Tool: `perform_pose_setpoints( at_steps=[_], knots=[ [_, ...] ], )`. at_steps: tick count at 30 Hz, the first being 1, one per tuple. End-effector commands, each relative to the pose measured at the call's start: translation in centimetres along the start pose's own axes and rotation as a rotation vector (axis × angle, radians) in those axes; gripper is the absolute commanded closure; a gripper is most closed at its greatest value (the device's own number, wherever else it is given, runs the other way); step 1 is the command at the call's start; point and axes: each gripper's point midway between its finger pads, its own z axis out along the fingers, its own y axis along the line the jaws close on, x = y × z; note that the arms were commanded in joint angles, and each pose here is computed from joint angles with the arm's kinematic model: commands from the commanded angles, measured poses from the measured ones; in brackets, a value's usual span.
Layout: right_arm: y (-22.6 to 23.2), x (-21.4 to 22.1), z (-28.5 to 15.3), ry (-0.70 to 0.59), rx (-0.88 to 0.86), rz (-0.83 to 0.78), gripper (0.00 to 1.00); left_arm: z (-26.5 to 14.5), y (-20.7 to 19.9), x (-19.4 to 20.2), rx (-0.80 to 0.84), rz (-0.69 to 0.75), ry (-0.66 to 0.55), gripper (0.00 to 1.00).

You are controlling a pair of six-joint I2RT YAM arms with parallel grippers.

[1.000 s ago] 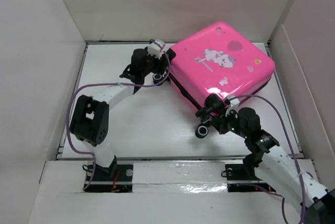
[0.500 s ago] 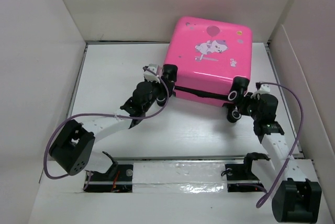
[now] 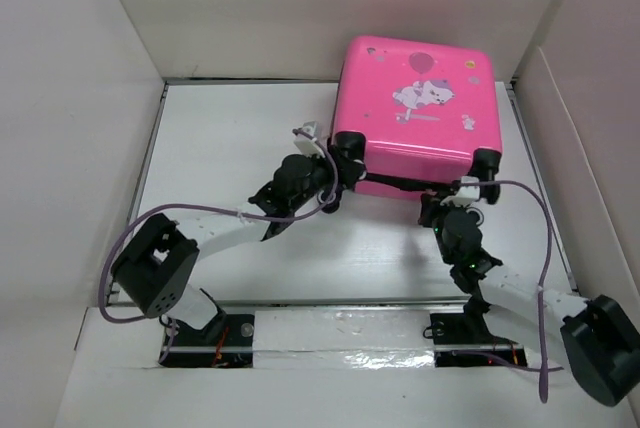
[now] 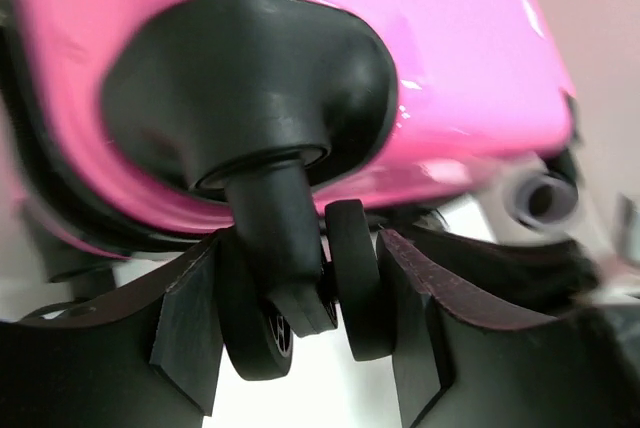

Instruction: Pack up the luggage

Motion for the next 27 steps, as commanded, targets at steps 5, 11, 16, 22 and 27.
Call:
perform_pose_setpoints(
  at_steps=[5,11,16,22,27],
  knots=[
    [16.1,-4.5,-0.8,-0.093,-0.489,0.021,1.00,-5.5,-19.7,3.7,0.734,-0.043,0.253,1.00],
    [24.9,-0.9,-5.0,0.005,-0.773,0.072,1.00,-9.5,-22.5,3.2,0.815,-0.067,0.218,1.00],
    [28.6,-1.3,-7.4,-0.018,-0.950,0.231,1.00,-11.6,-22.5,2.2,0.807,-0.085,0.140,1.00],
    [28.1,-1.3,-7.3,-0.049,-0.979,0.355,1.00,-13.2,-19.9,2.0,0.760,-0.124,0.050,1.00],
    [26.9,-2.0,-5.6,-0.076,-0.994,0.468,1.00,-14.6,-22.3,0.1,0.875,-0.181,-0.011,1.00]
  ],
)
